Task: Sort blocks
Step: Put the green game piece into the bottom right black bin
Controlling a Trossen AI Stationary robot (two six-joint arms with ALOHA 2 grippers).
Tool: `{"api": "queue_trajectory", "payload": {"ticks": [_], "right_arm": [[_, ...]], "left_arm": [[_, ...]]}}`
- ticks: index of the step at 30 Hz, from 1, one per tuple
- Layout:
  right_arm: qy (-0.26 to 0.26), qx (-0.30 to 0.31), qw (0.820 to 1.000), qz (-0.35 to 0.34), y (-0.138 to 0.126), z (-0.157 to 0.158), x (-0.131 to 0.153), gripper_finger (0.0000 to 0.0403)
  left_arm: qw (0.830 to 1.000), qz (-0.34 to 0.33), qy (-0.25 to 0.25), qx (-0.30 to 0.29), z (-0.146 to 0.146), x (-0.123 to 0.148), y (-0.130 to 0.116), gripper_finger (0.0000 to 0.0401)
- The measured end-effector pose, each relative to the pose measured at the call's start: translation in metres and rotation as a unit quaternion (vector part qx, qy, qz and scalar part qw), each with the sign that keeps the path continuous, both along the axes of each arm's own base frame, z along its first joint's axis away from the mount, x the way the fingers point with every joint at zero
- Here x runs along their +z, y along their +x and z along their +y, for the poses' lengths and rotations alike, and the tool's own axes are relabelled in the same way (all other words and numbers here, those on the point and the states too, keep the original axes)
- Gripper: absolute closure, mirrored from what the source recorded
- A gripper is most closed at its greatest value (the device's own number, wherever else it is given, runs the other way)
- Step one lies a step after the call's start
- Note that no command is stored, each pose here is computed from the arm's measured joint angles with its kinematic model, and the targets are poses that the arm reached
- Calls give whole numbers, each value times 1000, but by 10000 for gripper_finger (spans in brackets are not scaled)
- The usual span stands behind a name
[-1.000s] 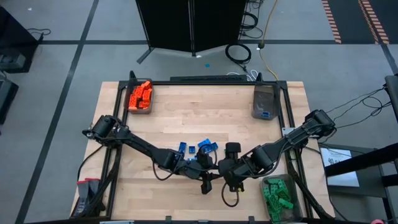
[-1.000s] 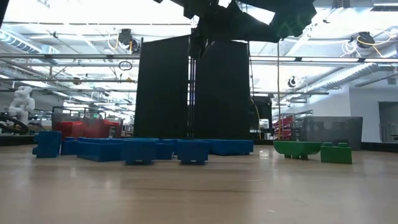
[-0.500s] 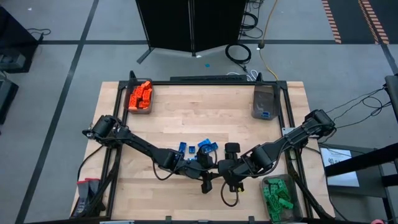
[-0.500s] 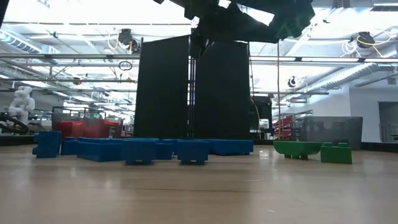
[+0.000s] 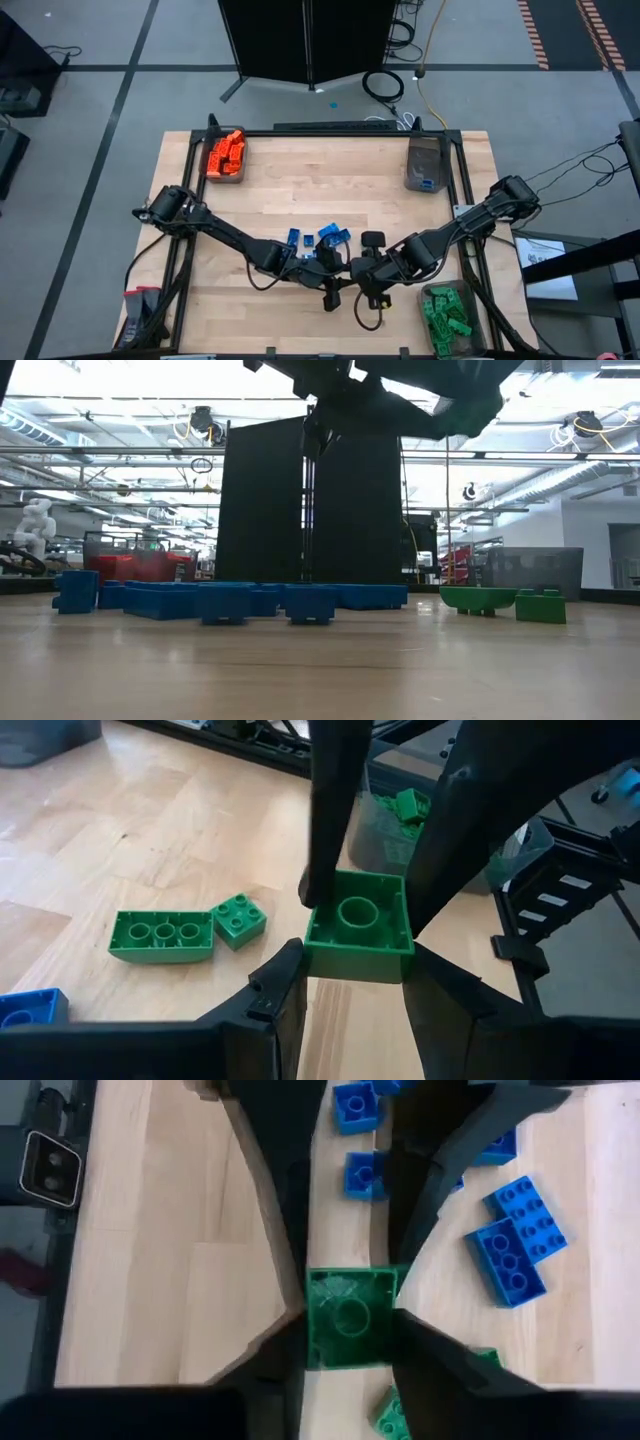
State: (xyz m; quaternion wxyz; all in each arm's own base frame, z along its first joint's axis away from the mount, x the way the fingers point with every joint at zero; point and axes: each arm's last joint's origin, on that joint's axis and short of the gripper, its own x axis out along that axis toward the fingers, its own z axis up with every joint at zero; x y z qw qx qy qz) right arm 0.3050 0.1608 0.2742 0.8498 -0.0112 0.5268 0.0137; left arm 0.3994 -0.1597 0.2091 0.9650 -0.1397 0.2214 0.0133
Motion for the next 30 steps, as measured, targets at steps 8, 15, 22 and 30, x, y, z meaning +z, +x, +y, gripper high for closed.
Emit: {"api": "queue_trajectory", "payload": {"ticks": [8,15,22,30], "right_arm": [[2,2,1000,7,-1,0,-1,394],[10,5,1000,6,-2,0,1,355],[18,0,1000,-8,-8,-3,12,361],[11,1,1000,-13,-8,-3,13,339]], "left_arm": [[1000,-1,2,4,1,0,0,264],[1000,-3,1,4,1,0,0,264],[1000,-11,0,9,1,4,1,264],[1000,-9,2,10,1,3,0,263]]}}
